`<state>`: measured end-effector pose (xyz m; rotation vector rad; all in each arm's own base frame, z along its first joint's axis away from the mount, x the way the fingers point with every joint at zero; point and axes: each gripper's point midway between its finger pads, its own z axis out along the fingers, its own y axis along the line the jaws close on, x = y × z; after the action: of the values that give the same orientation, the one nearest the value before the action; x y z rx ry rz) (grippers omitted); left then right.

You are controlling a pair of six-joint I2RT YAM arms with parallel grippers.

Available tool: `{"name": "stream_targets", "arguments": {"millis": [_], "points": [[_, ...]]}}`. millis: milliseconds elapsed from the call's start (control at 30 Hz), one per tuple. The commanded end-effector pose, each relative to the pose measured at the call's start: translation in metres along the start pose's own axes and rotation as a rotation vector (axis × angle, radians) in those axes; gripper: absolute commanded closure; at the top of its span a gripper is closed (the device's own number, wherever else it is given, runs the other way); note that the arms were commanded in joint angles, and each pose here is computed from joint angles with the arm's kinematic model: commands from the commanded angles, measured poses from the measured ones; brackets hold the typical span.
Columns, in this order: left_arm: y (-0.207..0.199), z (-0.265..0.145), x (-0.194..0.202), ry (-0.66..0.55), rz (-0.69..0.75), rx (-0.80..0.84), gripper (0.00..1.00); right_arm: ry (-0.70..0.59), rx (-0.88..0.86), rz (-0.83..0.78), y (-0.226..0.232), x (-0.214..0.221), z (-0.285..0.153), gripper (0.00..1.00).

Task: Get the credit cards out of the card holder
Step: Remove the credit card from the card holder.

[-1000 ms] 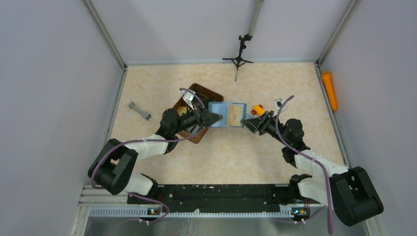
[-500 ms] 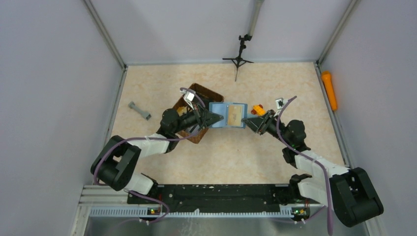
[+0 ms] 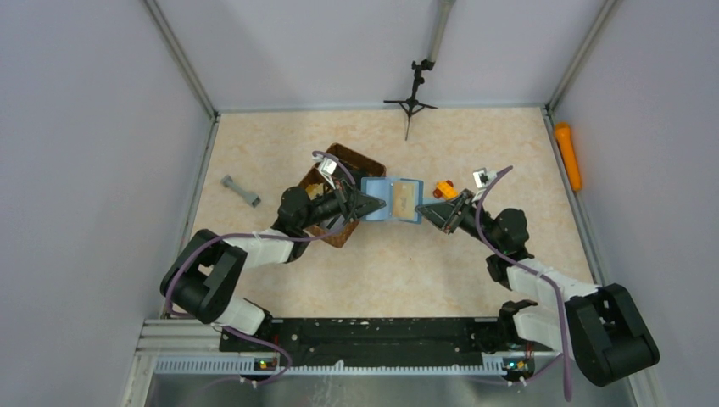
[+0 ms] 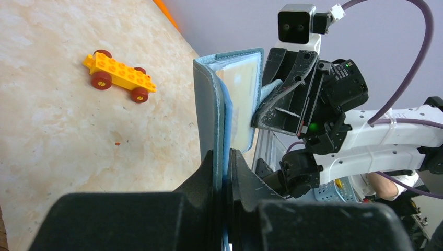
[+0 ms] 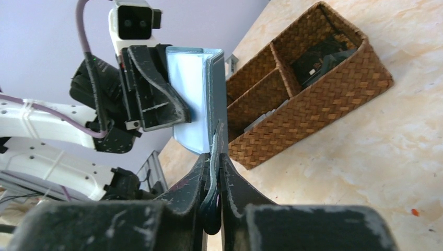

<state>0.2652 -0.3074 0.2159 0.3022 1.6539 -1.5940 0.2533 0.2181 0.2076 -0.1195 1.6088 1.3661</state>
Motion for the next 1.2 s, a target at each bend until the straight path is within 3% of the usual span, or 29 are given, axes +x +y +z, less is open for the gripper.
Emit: {"name": "stream_targets", "arguments": {"millis": [0,300,633,1167], "points": [[-0.023,0.006,-0.011,-0.009,0.056,0.098,1.00,-0.030,-0.098,-0.048,0.019,-0.010,0.000,0.85],[-0.021,0.006,-0.011,-0.008,0.053,0.093,1.00,-0.037,-0.137,-0.052,0.028,-0.011,-0.002,0.90],[-0.021,0.006,-0.011,-0.008,0.051,0.094,1.00,-0.042,-0.173,-0.059,0.034,-0.011,-0.005,0.80],[-0.020,0.011,-0.006,0.021,0.016,0.119,1.00,-0.032,-0.175,-0.049,0.033,-0.009,-0.003,1.00]]}}
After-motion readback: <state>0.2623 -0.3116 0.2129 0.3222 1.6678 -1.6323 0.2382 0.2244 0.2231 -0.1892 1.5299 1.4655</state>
